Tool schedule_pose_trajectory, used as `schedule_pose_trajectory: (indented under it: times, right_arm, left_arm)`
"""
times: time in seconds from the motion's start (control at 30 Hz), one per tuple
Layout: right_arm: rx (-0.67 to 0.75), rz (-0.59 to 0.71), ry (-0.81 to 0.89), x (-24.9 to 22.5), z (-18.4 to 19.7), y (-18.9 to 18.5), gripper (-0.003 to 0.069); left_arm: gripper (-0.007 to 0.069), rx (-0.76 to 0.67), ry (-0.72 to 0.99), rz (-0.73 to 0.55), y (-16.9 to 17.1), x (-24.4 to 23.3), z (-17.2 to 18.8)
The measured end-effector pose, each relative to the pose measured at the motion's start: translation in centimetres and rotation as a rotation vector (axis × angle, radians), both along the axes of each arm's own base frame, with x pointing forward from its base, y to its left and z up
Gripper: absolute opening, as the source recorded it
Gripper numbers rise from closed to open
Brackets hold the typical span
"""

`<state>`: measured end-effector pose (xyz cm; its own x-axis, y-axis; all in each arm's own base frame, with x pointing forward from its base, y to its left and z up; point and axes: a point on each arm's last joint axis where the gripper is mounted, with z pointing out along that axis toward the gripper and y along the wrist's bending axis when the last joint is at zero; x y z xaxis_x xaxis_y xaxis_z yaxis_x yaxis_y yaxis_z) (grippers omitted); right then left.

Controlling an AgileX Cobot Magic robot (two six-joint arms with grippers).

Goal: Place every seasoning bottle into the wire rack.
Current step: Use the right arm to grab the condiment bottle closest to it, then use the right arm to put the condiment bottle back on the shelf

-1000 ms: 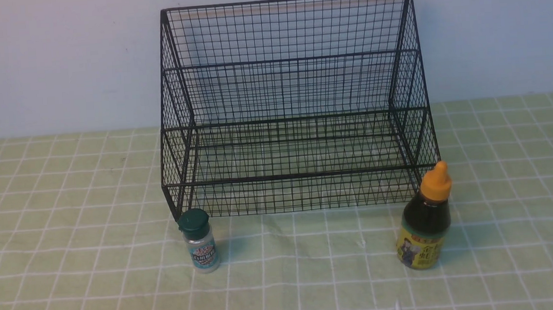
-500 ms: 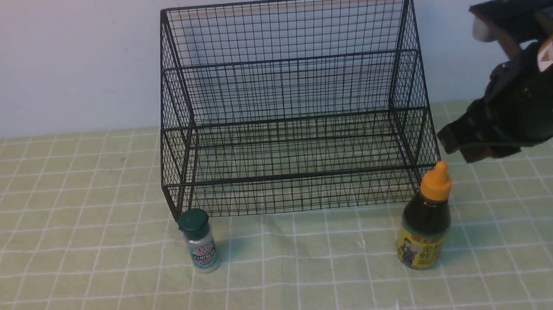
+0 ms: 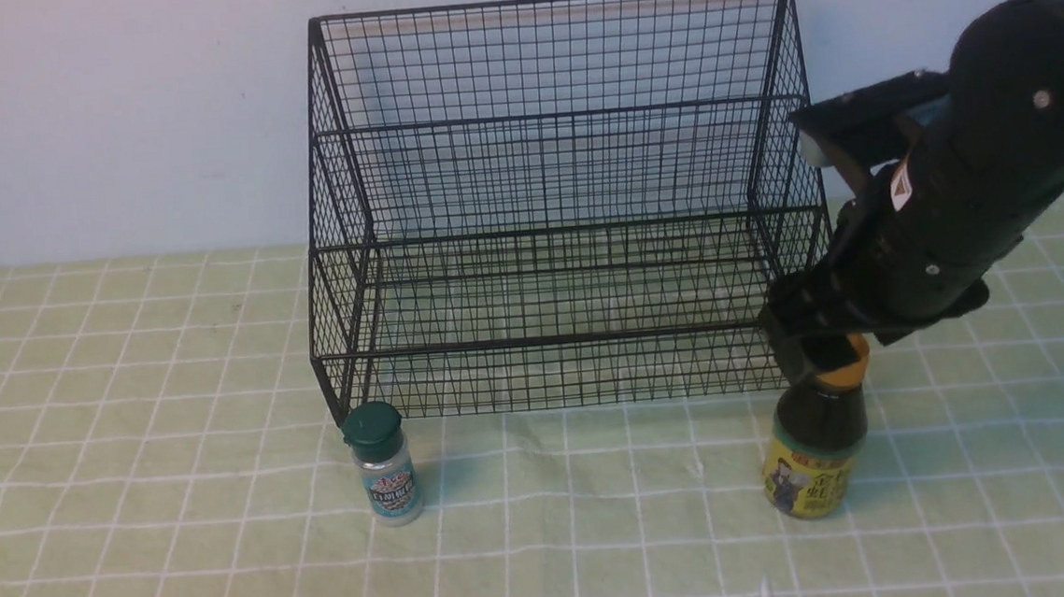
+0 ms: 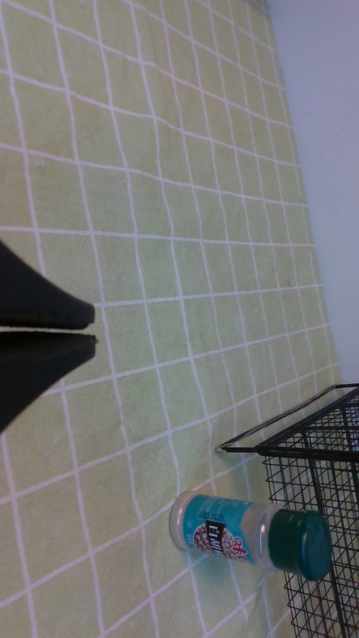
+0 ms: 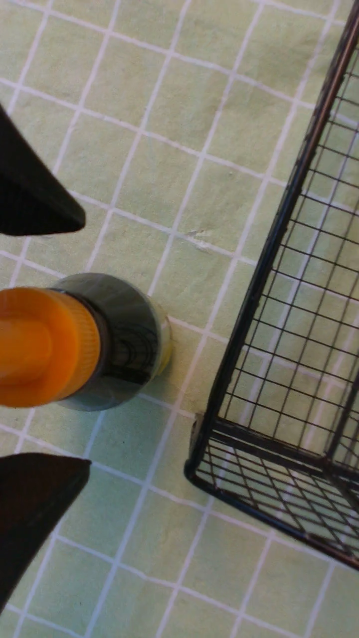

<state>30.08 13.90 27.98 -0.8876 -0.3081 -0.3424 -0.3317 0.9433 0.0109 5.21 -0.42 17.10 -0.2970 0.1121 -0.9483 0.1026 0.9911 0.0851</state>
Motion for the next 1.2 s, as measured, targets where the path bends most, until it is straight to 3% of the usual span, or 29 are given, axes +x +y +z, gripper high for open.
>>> schedule_pose_trajectory:
  times: [0.03, 0.13, 0.27, 0.4, 0.67, 0.77, 0.87, 1.2]
  right_arm:
    - [-0.003, 0.002, 0.010, 0.1, -0.3, 0.1, 0.0489]
    - [-0.016, 0.039, 0.022, 0.0, -0.5, 0.1, 0.0278]
    - [-0.029, 0.055, 0.037, -0.3, -0.3, -0.1, 0.0287]
    - [-0.030, 0.059, 0.055, -1.8, 2.4, -0.7, 0.0286]
    - [0.111, 0.074, -0.222, -3.0, 12.4, -1.0, 0.0286]
    - [0.132, 0.088, -0.282, -2.3, 14.0, -0.7, 0.0286]
    - [0.131, 0.096, -0.294, -1.2, 14.1, -0.2, 0.0286]
    - [0.067, 0.090, -0.272, 4.0, 9.6, 1.8, 0.0286]
  left_arm:
    - [-0.0006, 0.000, 0.000, 0.000, 0.0, 0.0, 0.0]
    - [-0.0006, 0.000, 0.000, 0.000, 0.0, 0.0, 0.0]
    - [-0.0006, 0.000, 0.000, 0.000, 0.0, 0.0, 0.0]
    - [-0.0006, 0.000, 0.000, 0.000, 0.0, 0.0, 0.0]
    - [-0.0006, 0.000, 0.000, 0.000, 0.0, 0.0, 0.0]
    - [-0.0006, 0.000, 0.000, 0.000, 0.0, 0.0, 0.0]
    - [-0.0006, 0.000, 0.000, 0.000, 0.0, 0.0, 0.0]
    - [-0.0006, 0.000, 0.000, 0.000, 0.0, 0.0, 0.0]
